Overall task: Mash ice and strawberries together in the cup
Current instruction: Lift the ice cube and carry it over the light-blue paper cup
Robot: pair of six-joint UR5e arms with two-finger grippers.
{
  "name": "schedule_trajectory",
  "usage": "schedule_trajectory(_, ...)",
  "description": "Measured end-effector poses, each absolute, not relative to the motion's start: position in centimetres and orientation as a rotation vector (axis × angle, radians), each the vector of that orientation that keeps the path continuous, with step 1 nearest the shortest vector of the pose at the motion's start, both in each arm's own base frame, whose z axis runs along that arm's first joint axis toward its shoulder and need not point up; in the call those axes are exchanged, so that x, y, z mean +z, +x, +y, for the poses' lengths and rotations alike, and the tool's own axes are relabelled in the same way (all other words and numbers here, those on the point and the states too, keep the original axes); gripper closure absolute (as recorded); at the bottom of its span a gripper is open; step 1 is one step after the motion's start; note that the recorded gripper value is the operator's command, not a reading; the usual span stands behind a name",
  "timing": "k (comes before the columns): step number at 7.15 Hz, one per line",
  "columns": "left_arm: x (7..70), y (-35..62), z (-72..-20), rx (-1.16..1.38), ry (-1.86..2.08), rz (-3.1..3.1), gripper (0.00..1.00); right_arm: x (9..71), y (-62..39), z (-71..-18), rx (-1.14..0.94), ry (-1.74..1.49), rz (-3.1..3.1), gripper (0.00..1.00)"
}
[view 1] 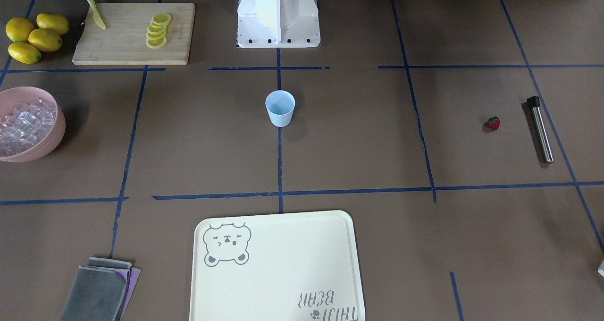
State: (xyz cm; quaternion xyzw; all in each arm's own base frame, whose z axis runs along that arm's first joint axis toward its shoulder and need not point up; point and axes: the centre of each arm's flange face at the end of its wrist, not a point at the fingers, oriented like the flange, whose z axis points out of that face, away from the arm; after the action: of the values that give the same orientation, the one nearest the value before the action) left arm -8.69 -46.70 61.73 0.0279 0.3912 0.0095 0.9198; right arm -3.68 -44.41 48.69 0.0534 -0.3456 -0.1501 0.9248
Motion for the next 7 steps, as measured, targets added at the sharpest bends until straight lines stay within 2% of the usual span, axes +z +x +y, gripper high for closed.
schedule_trajectory(2,61.8,-8.7,-46.7,0.020,0.056,0.802,0.00,40.4,-6.7,-48.6,-0.257,0.125,-0.753,1.00)
schedule_trajectory(4,61.9,-8.6,-46.7,0.020,0.055,0.802,0.00,32.1,-14.6,-50.3,-0.188,0.104,-0.811,1.00)
schedule_trajectory(7,61.8,-8.6,-46.7,0.021,0.056,0.803,0.00,21.2,-29.7,-46.9,-0.091,0.040,-0.852,1.00)
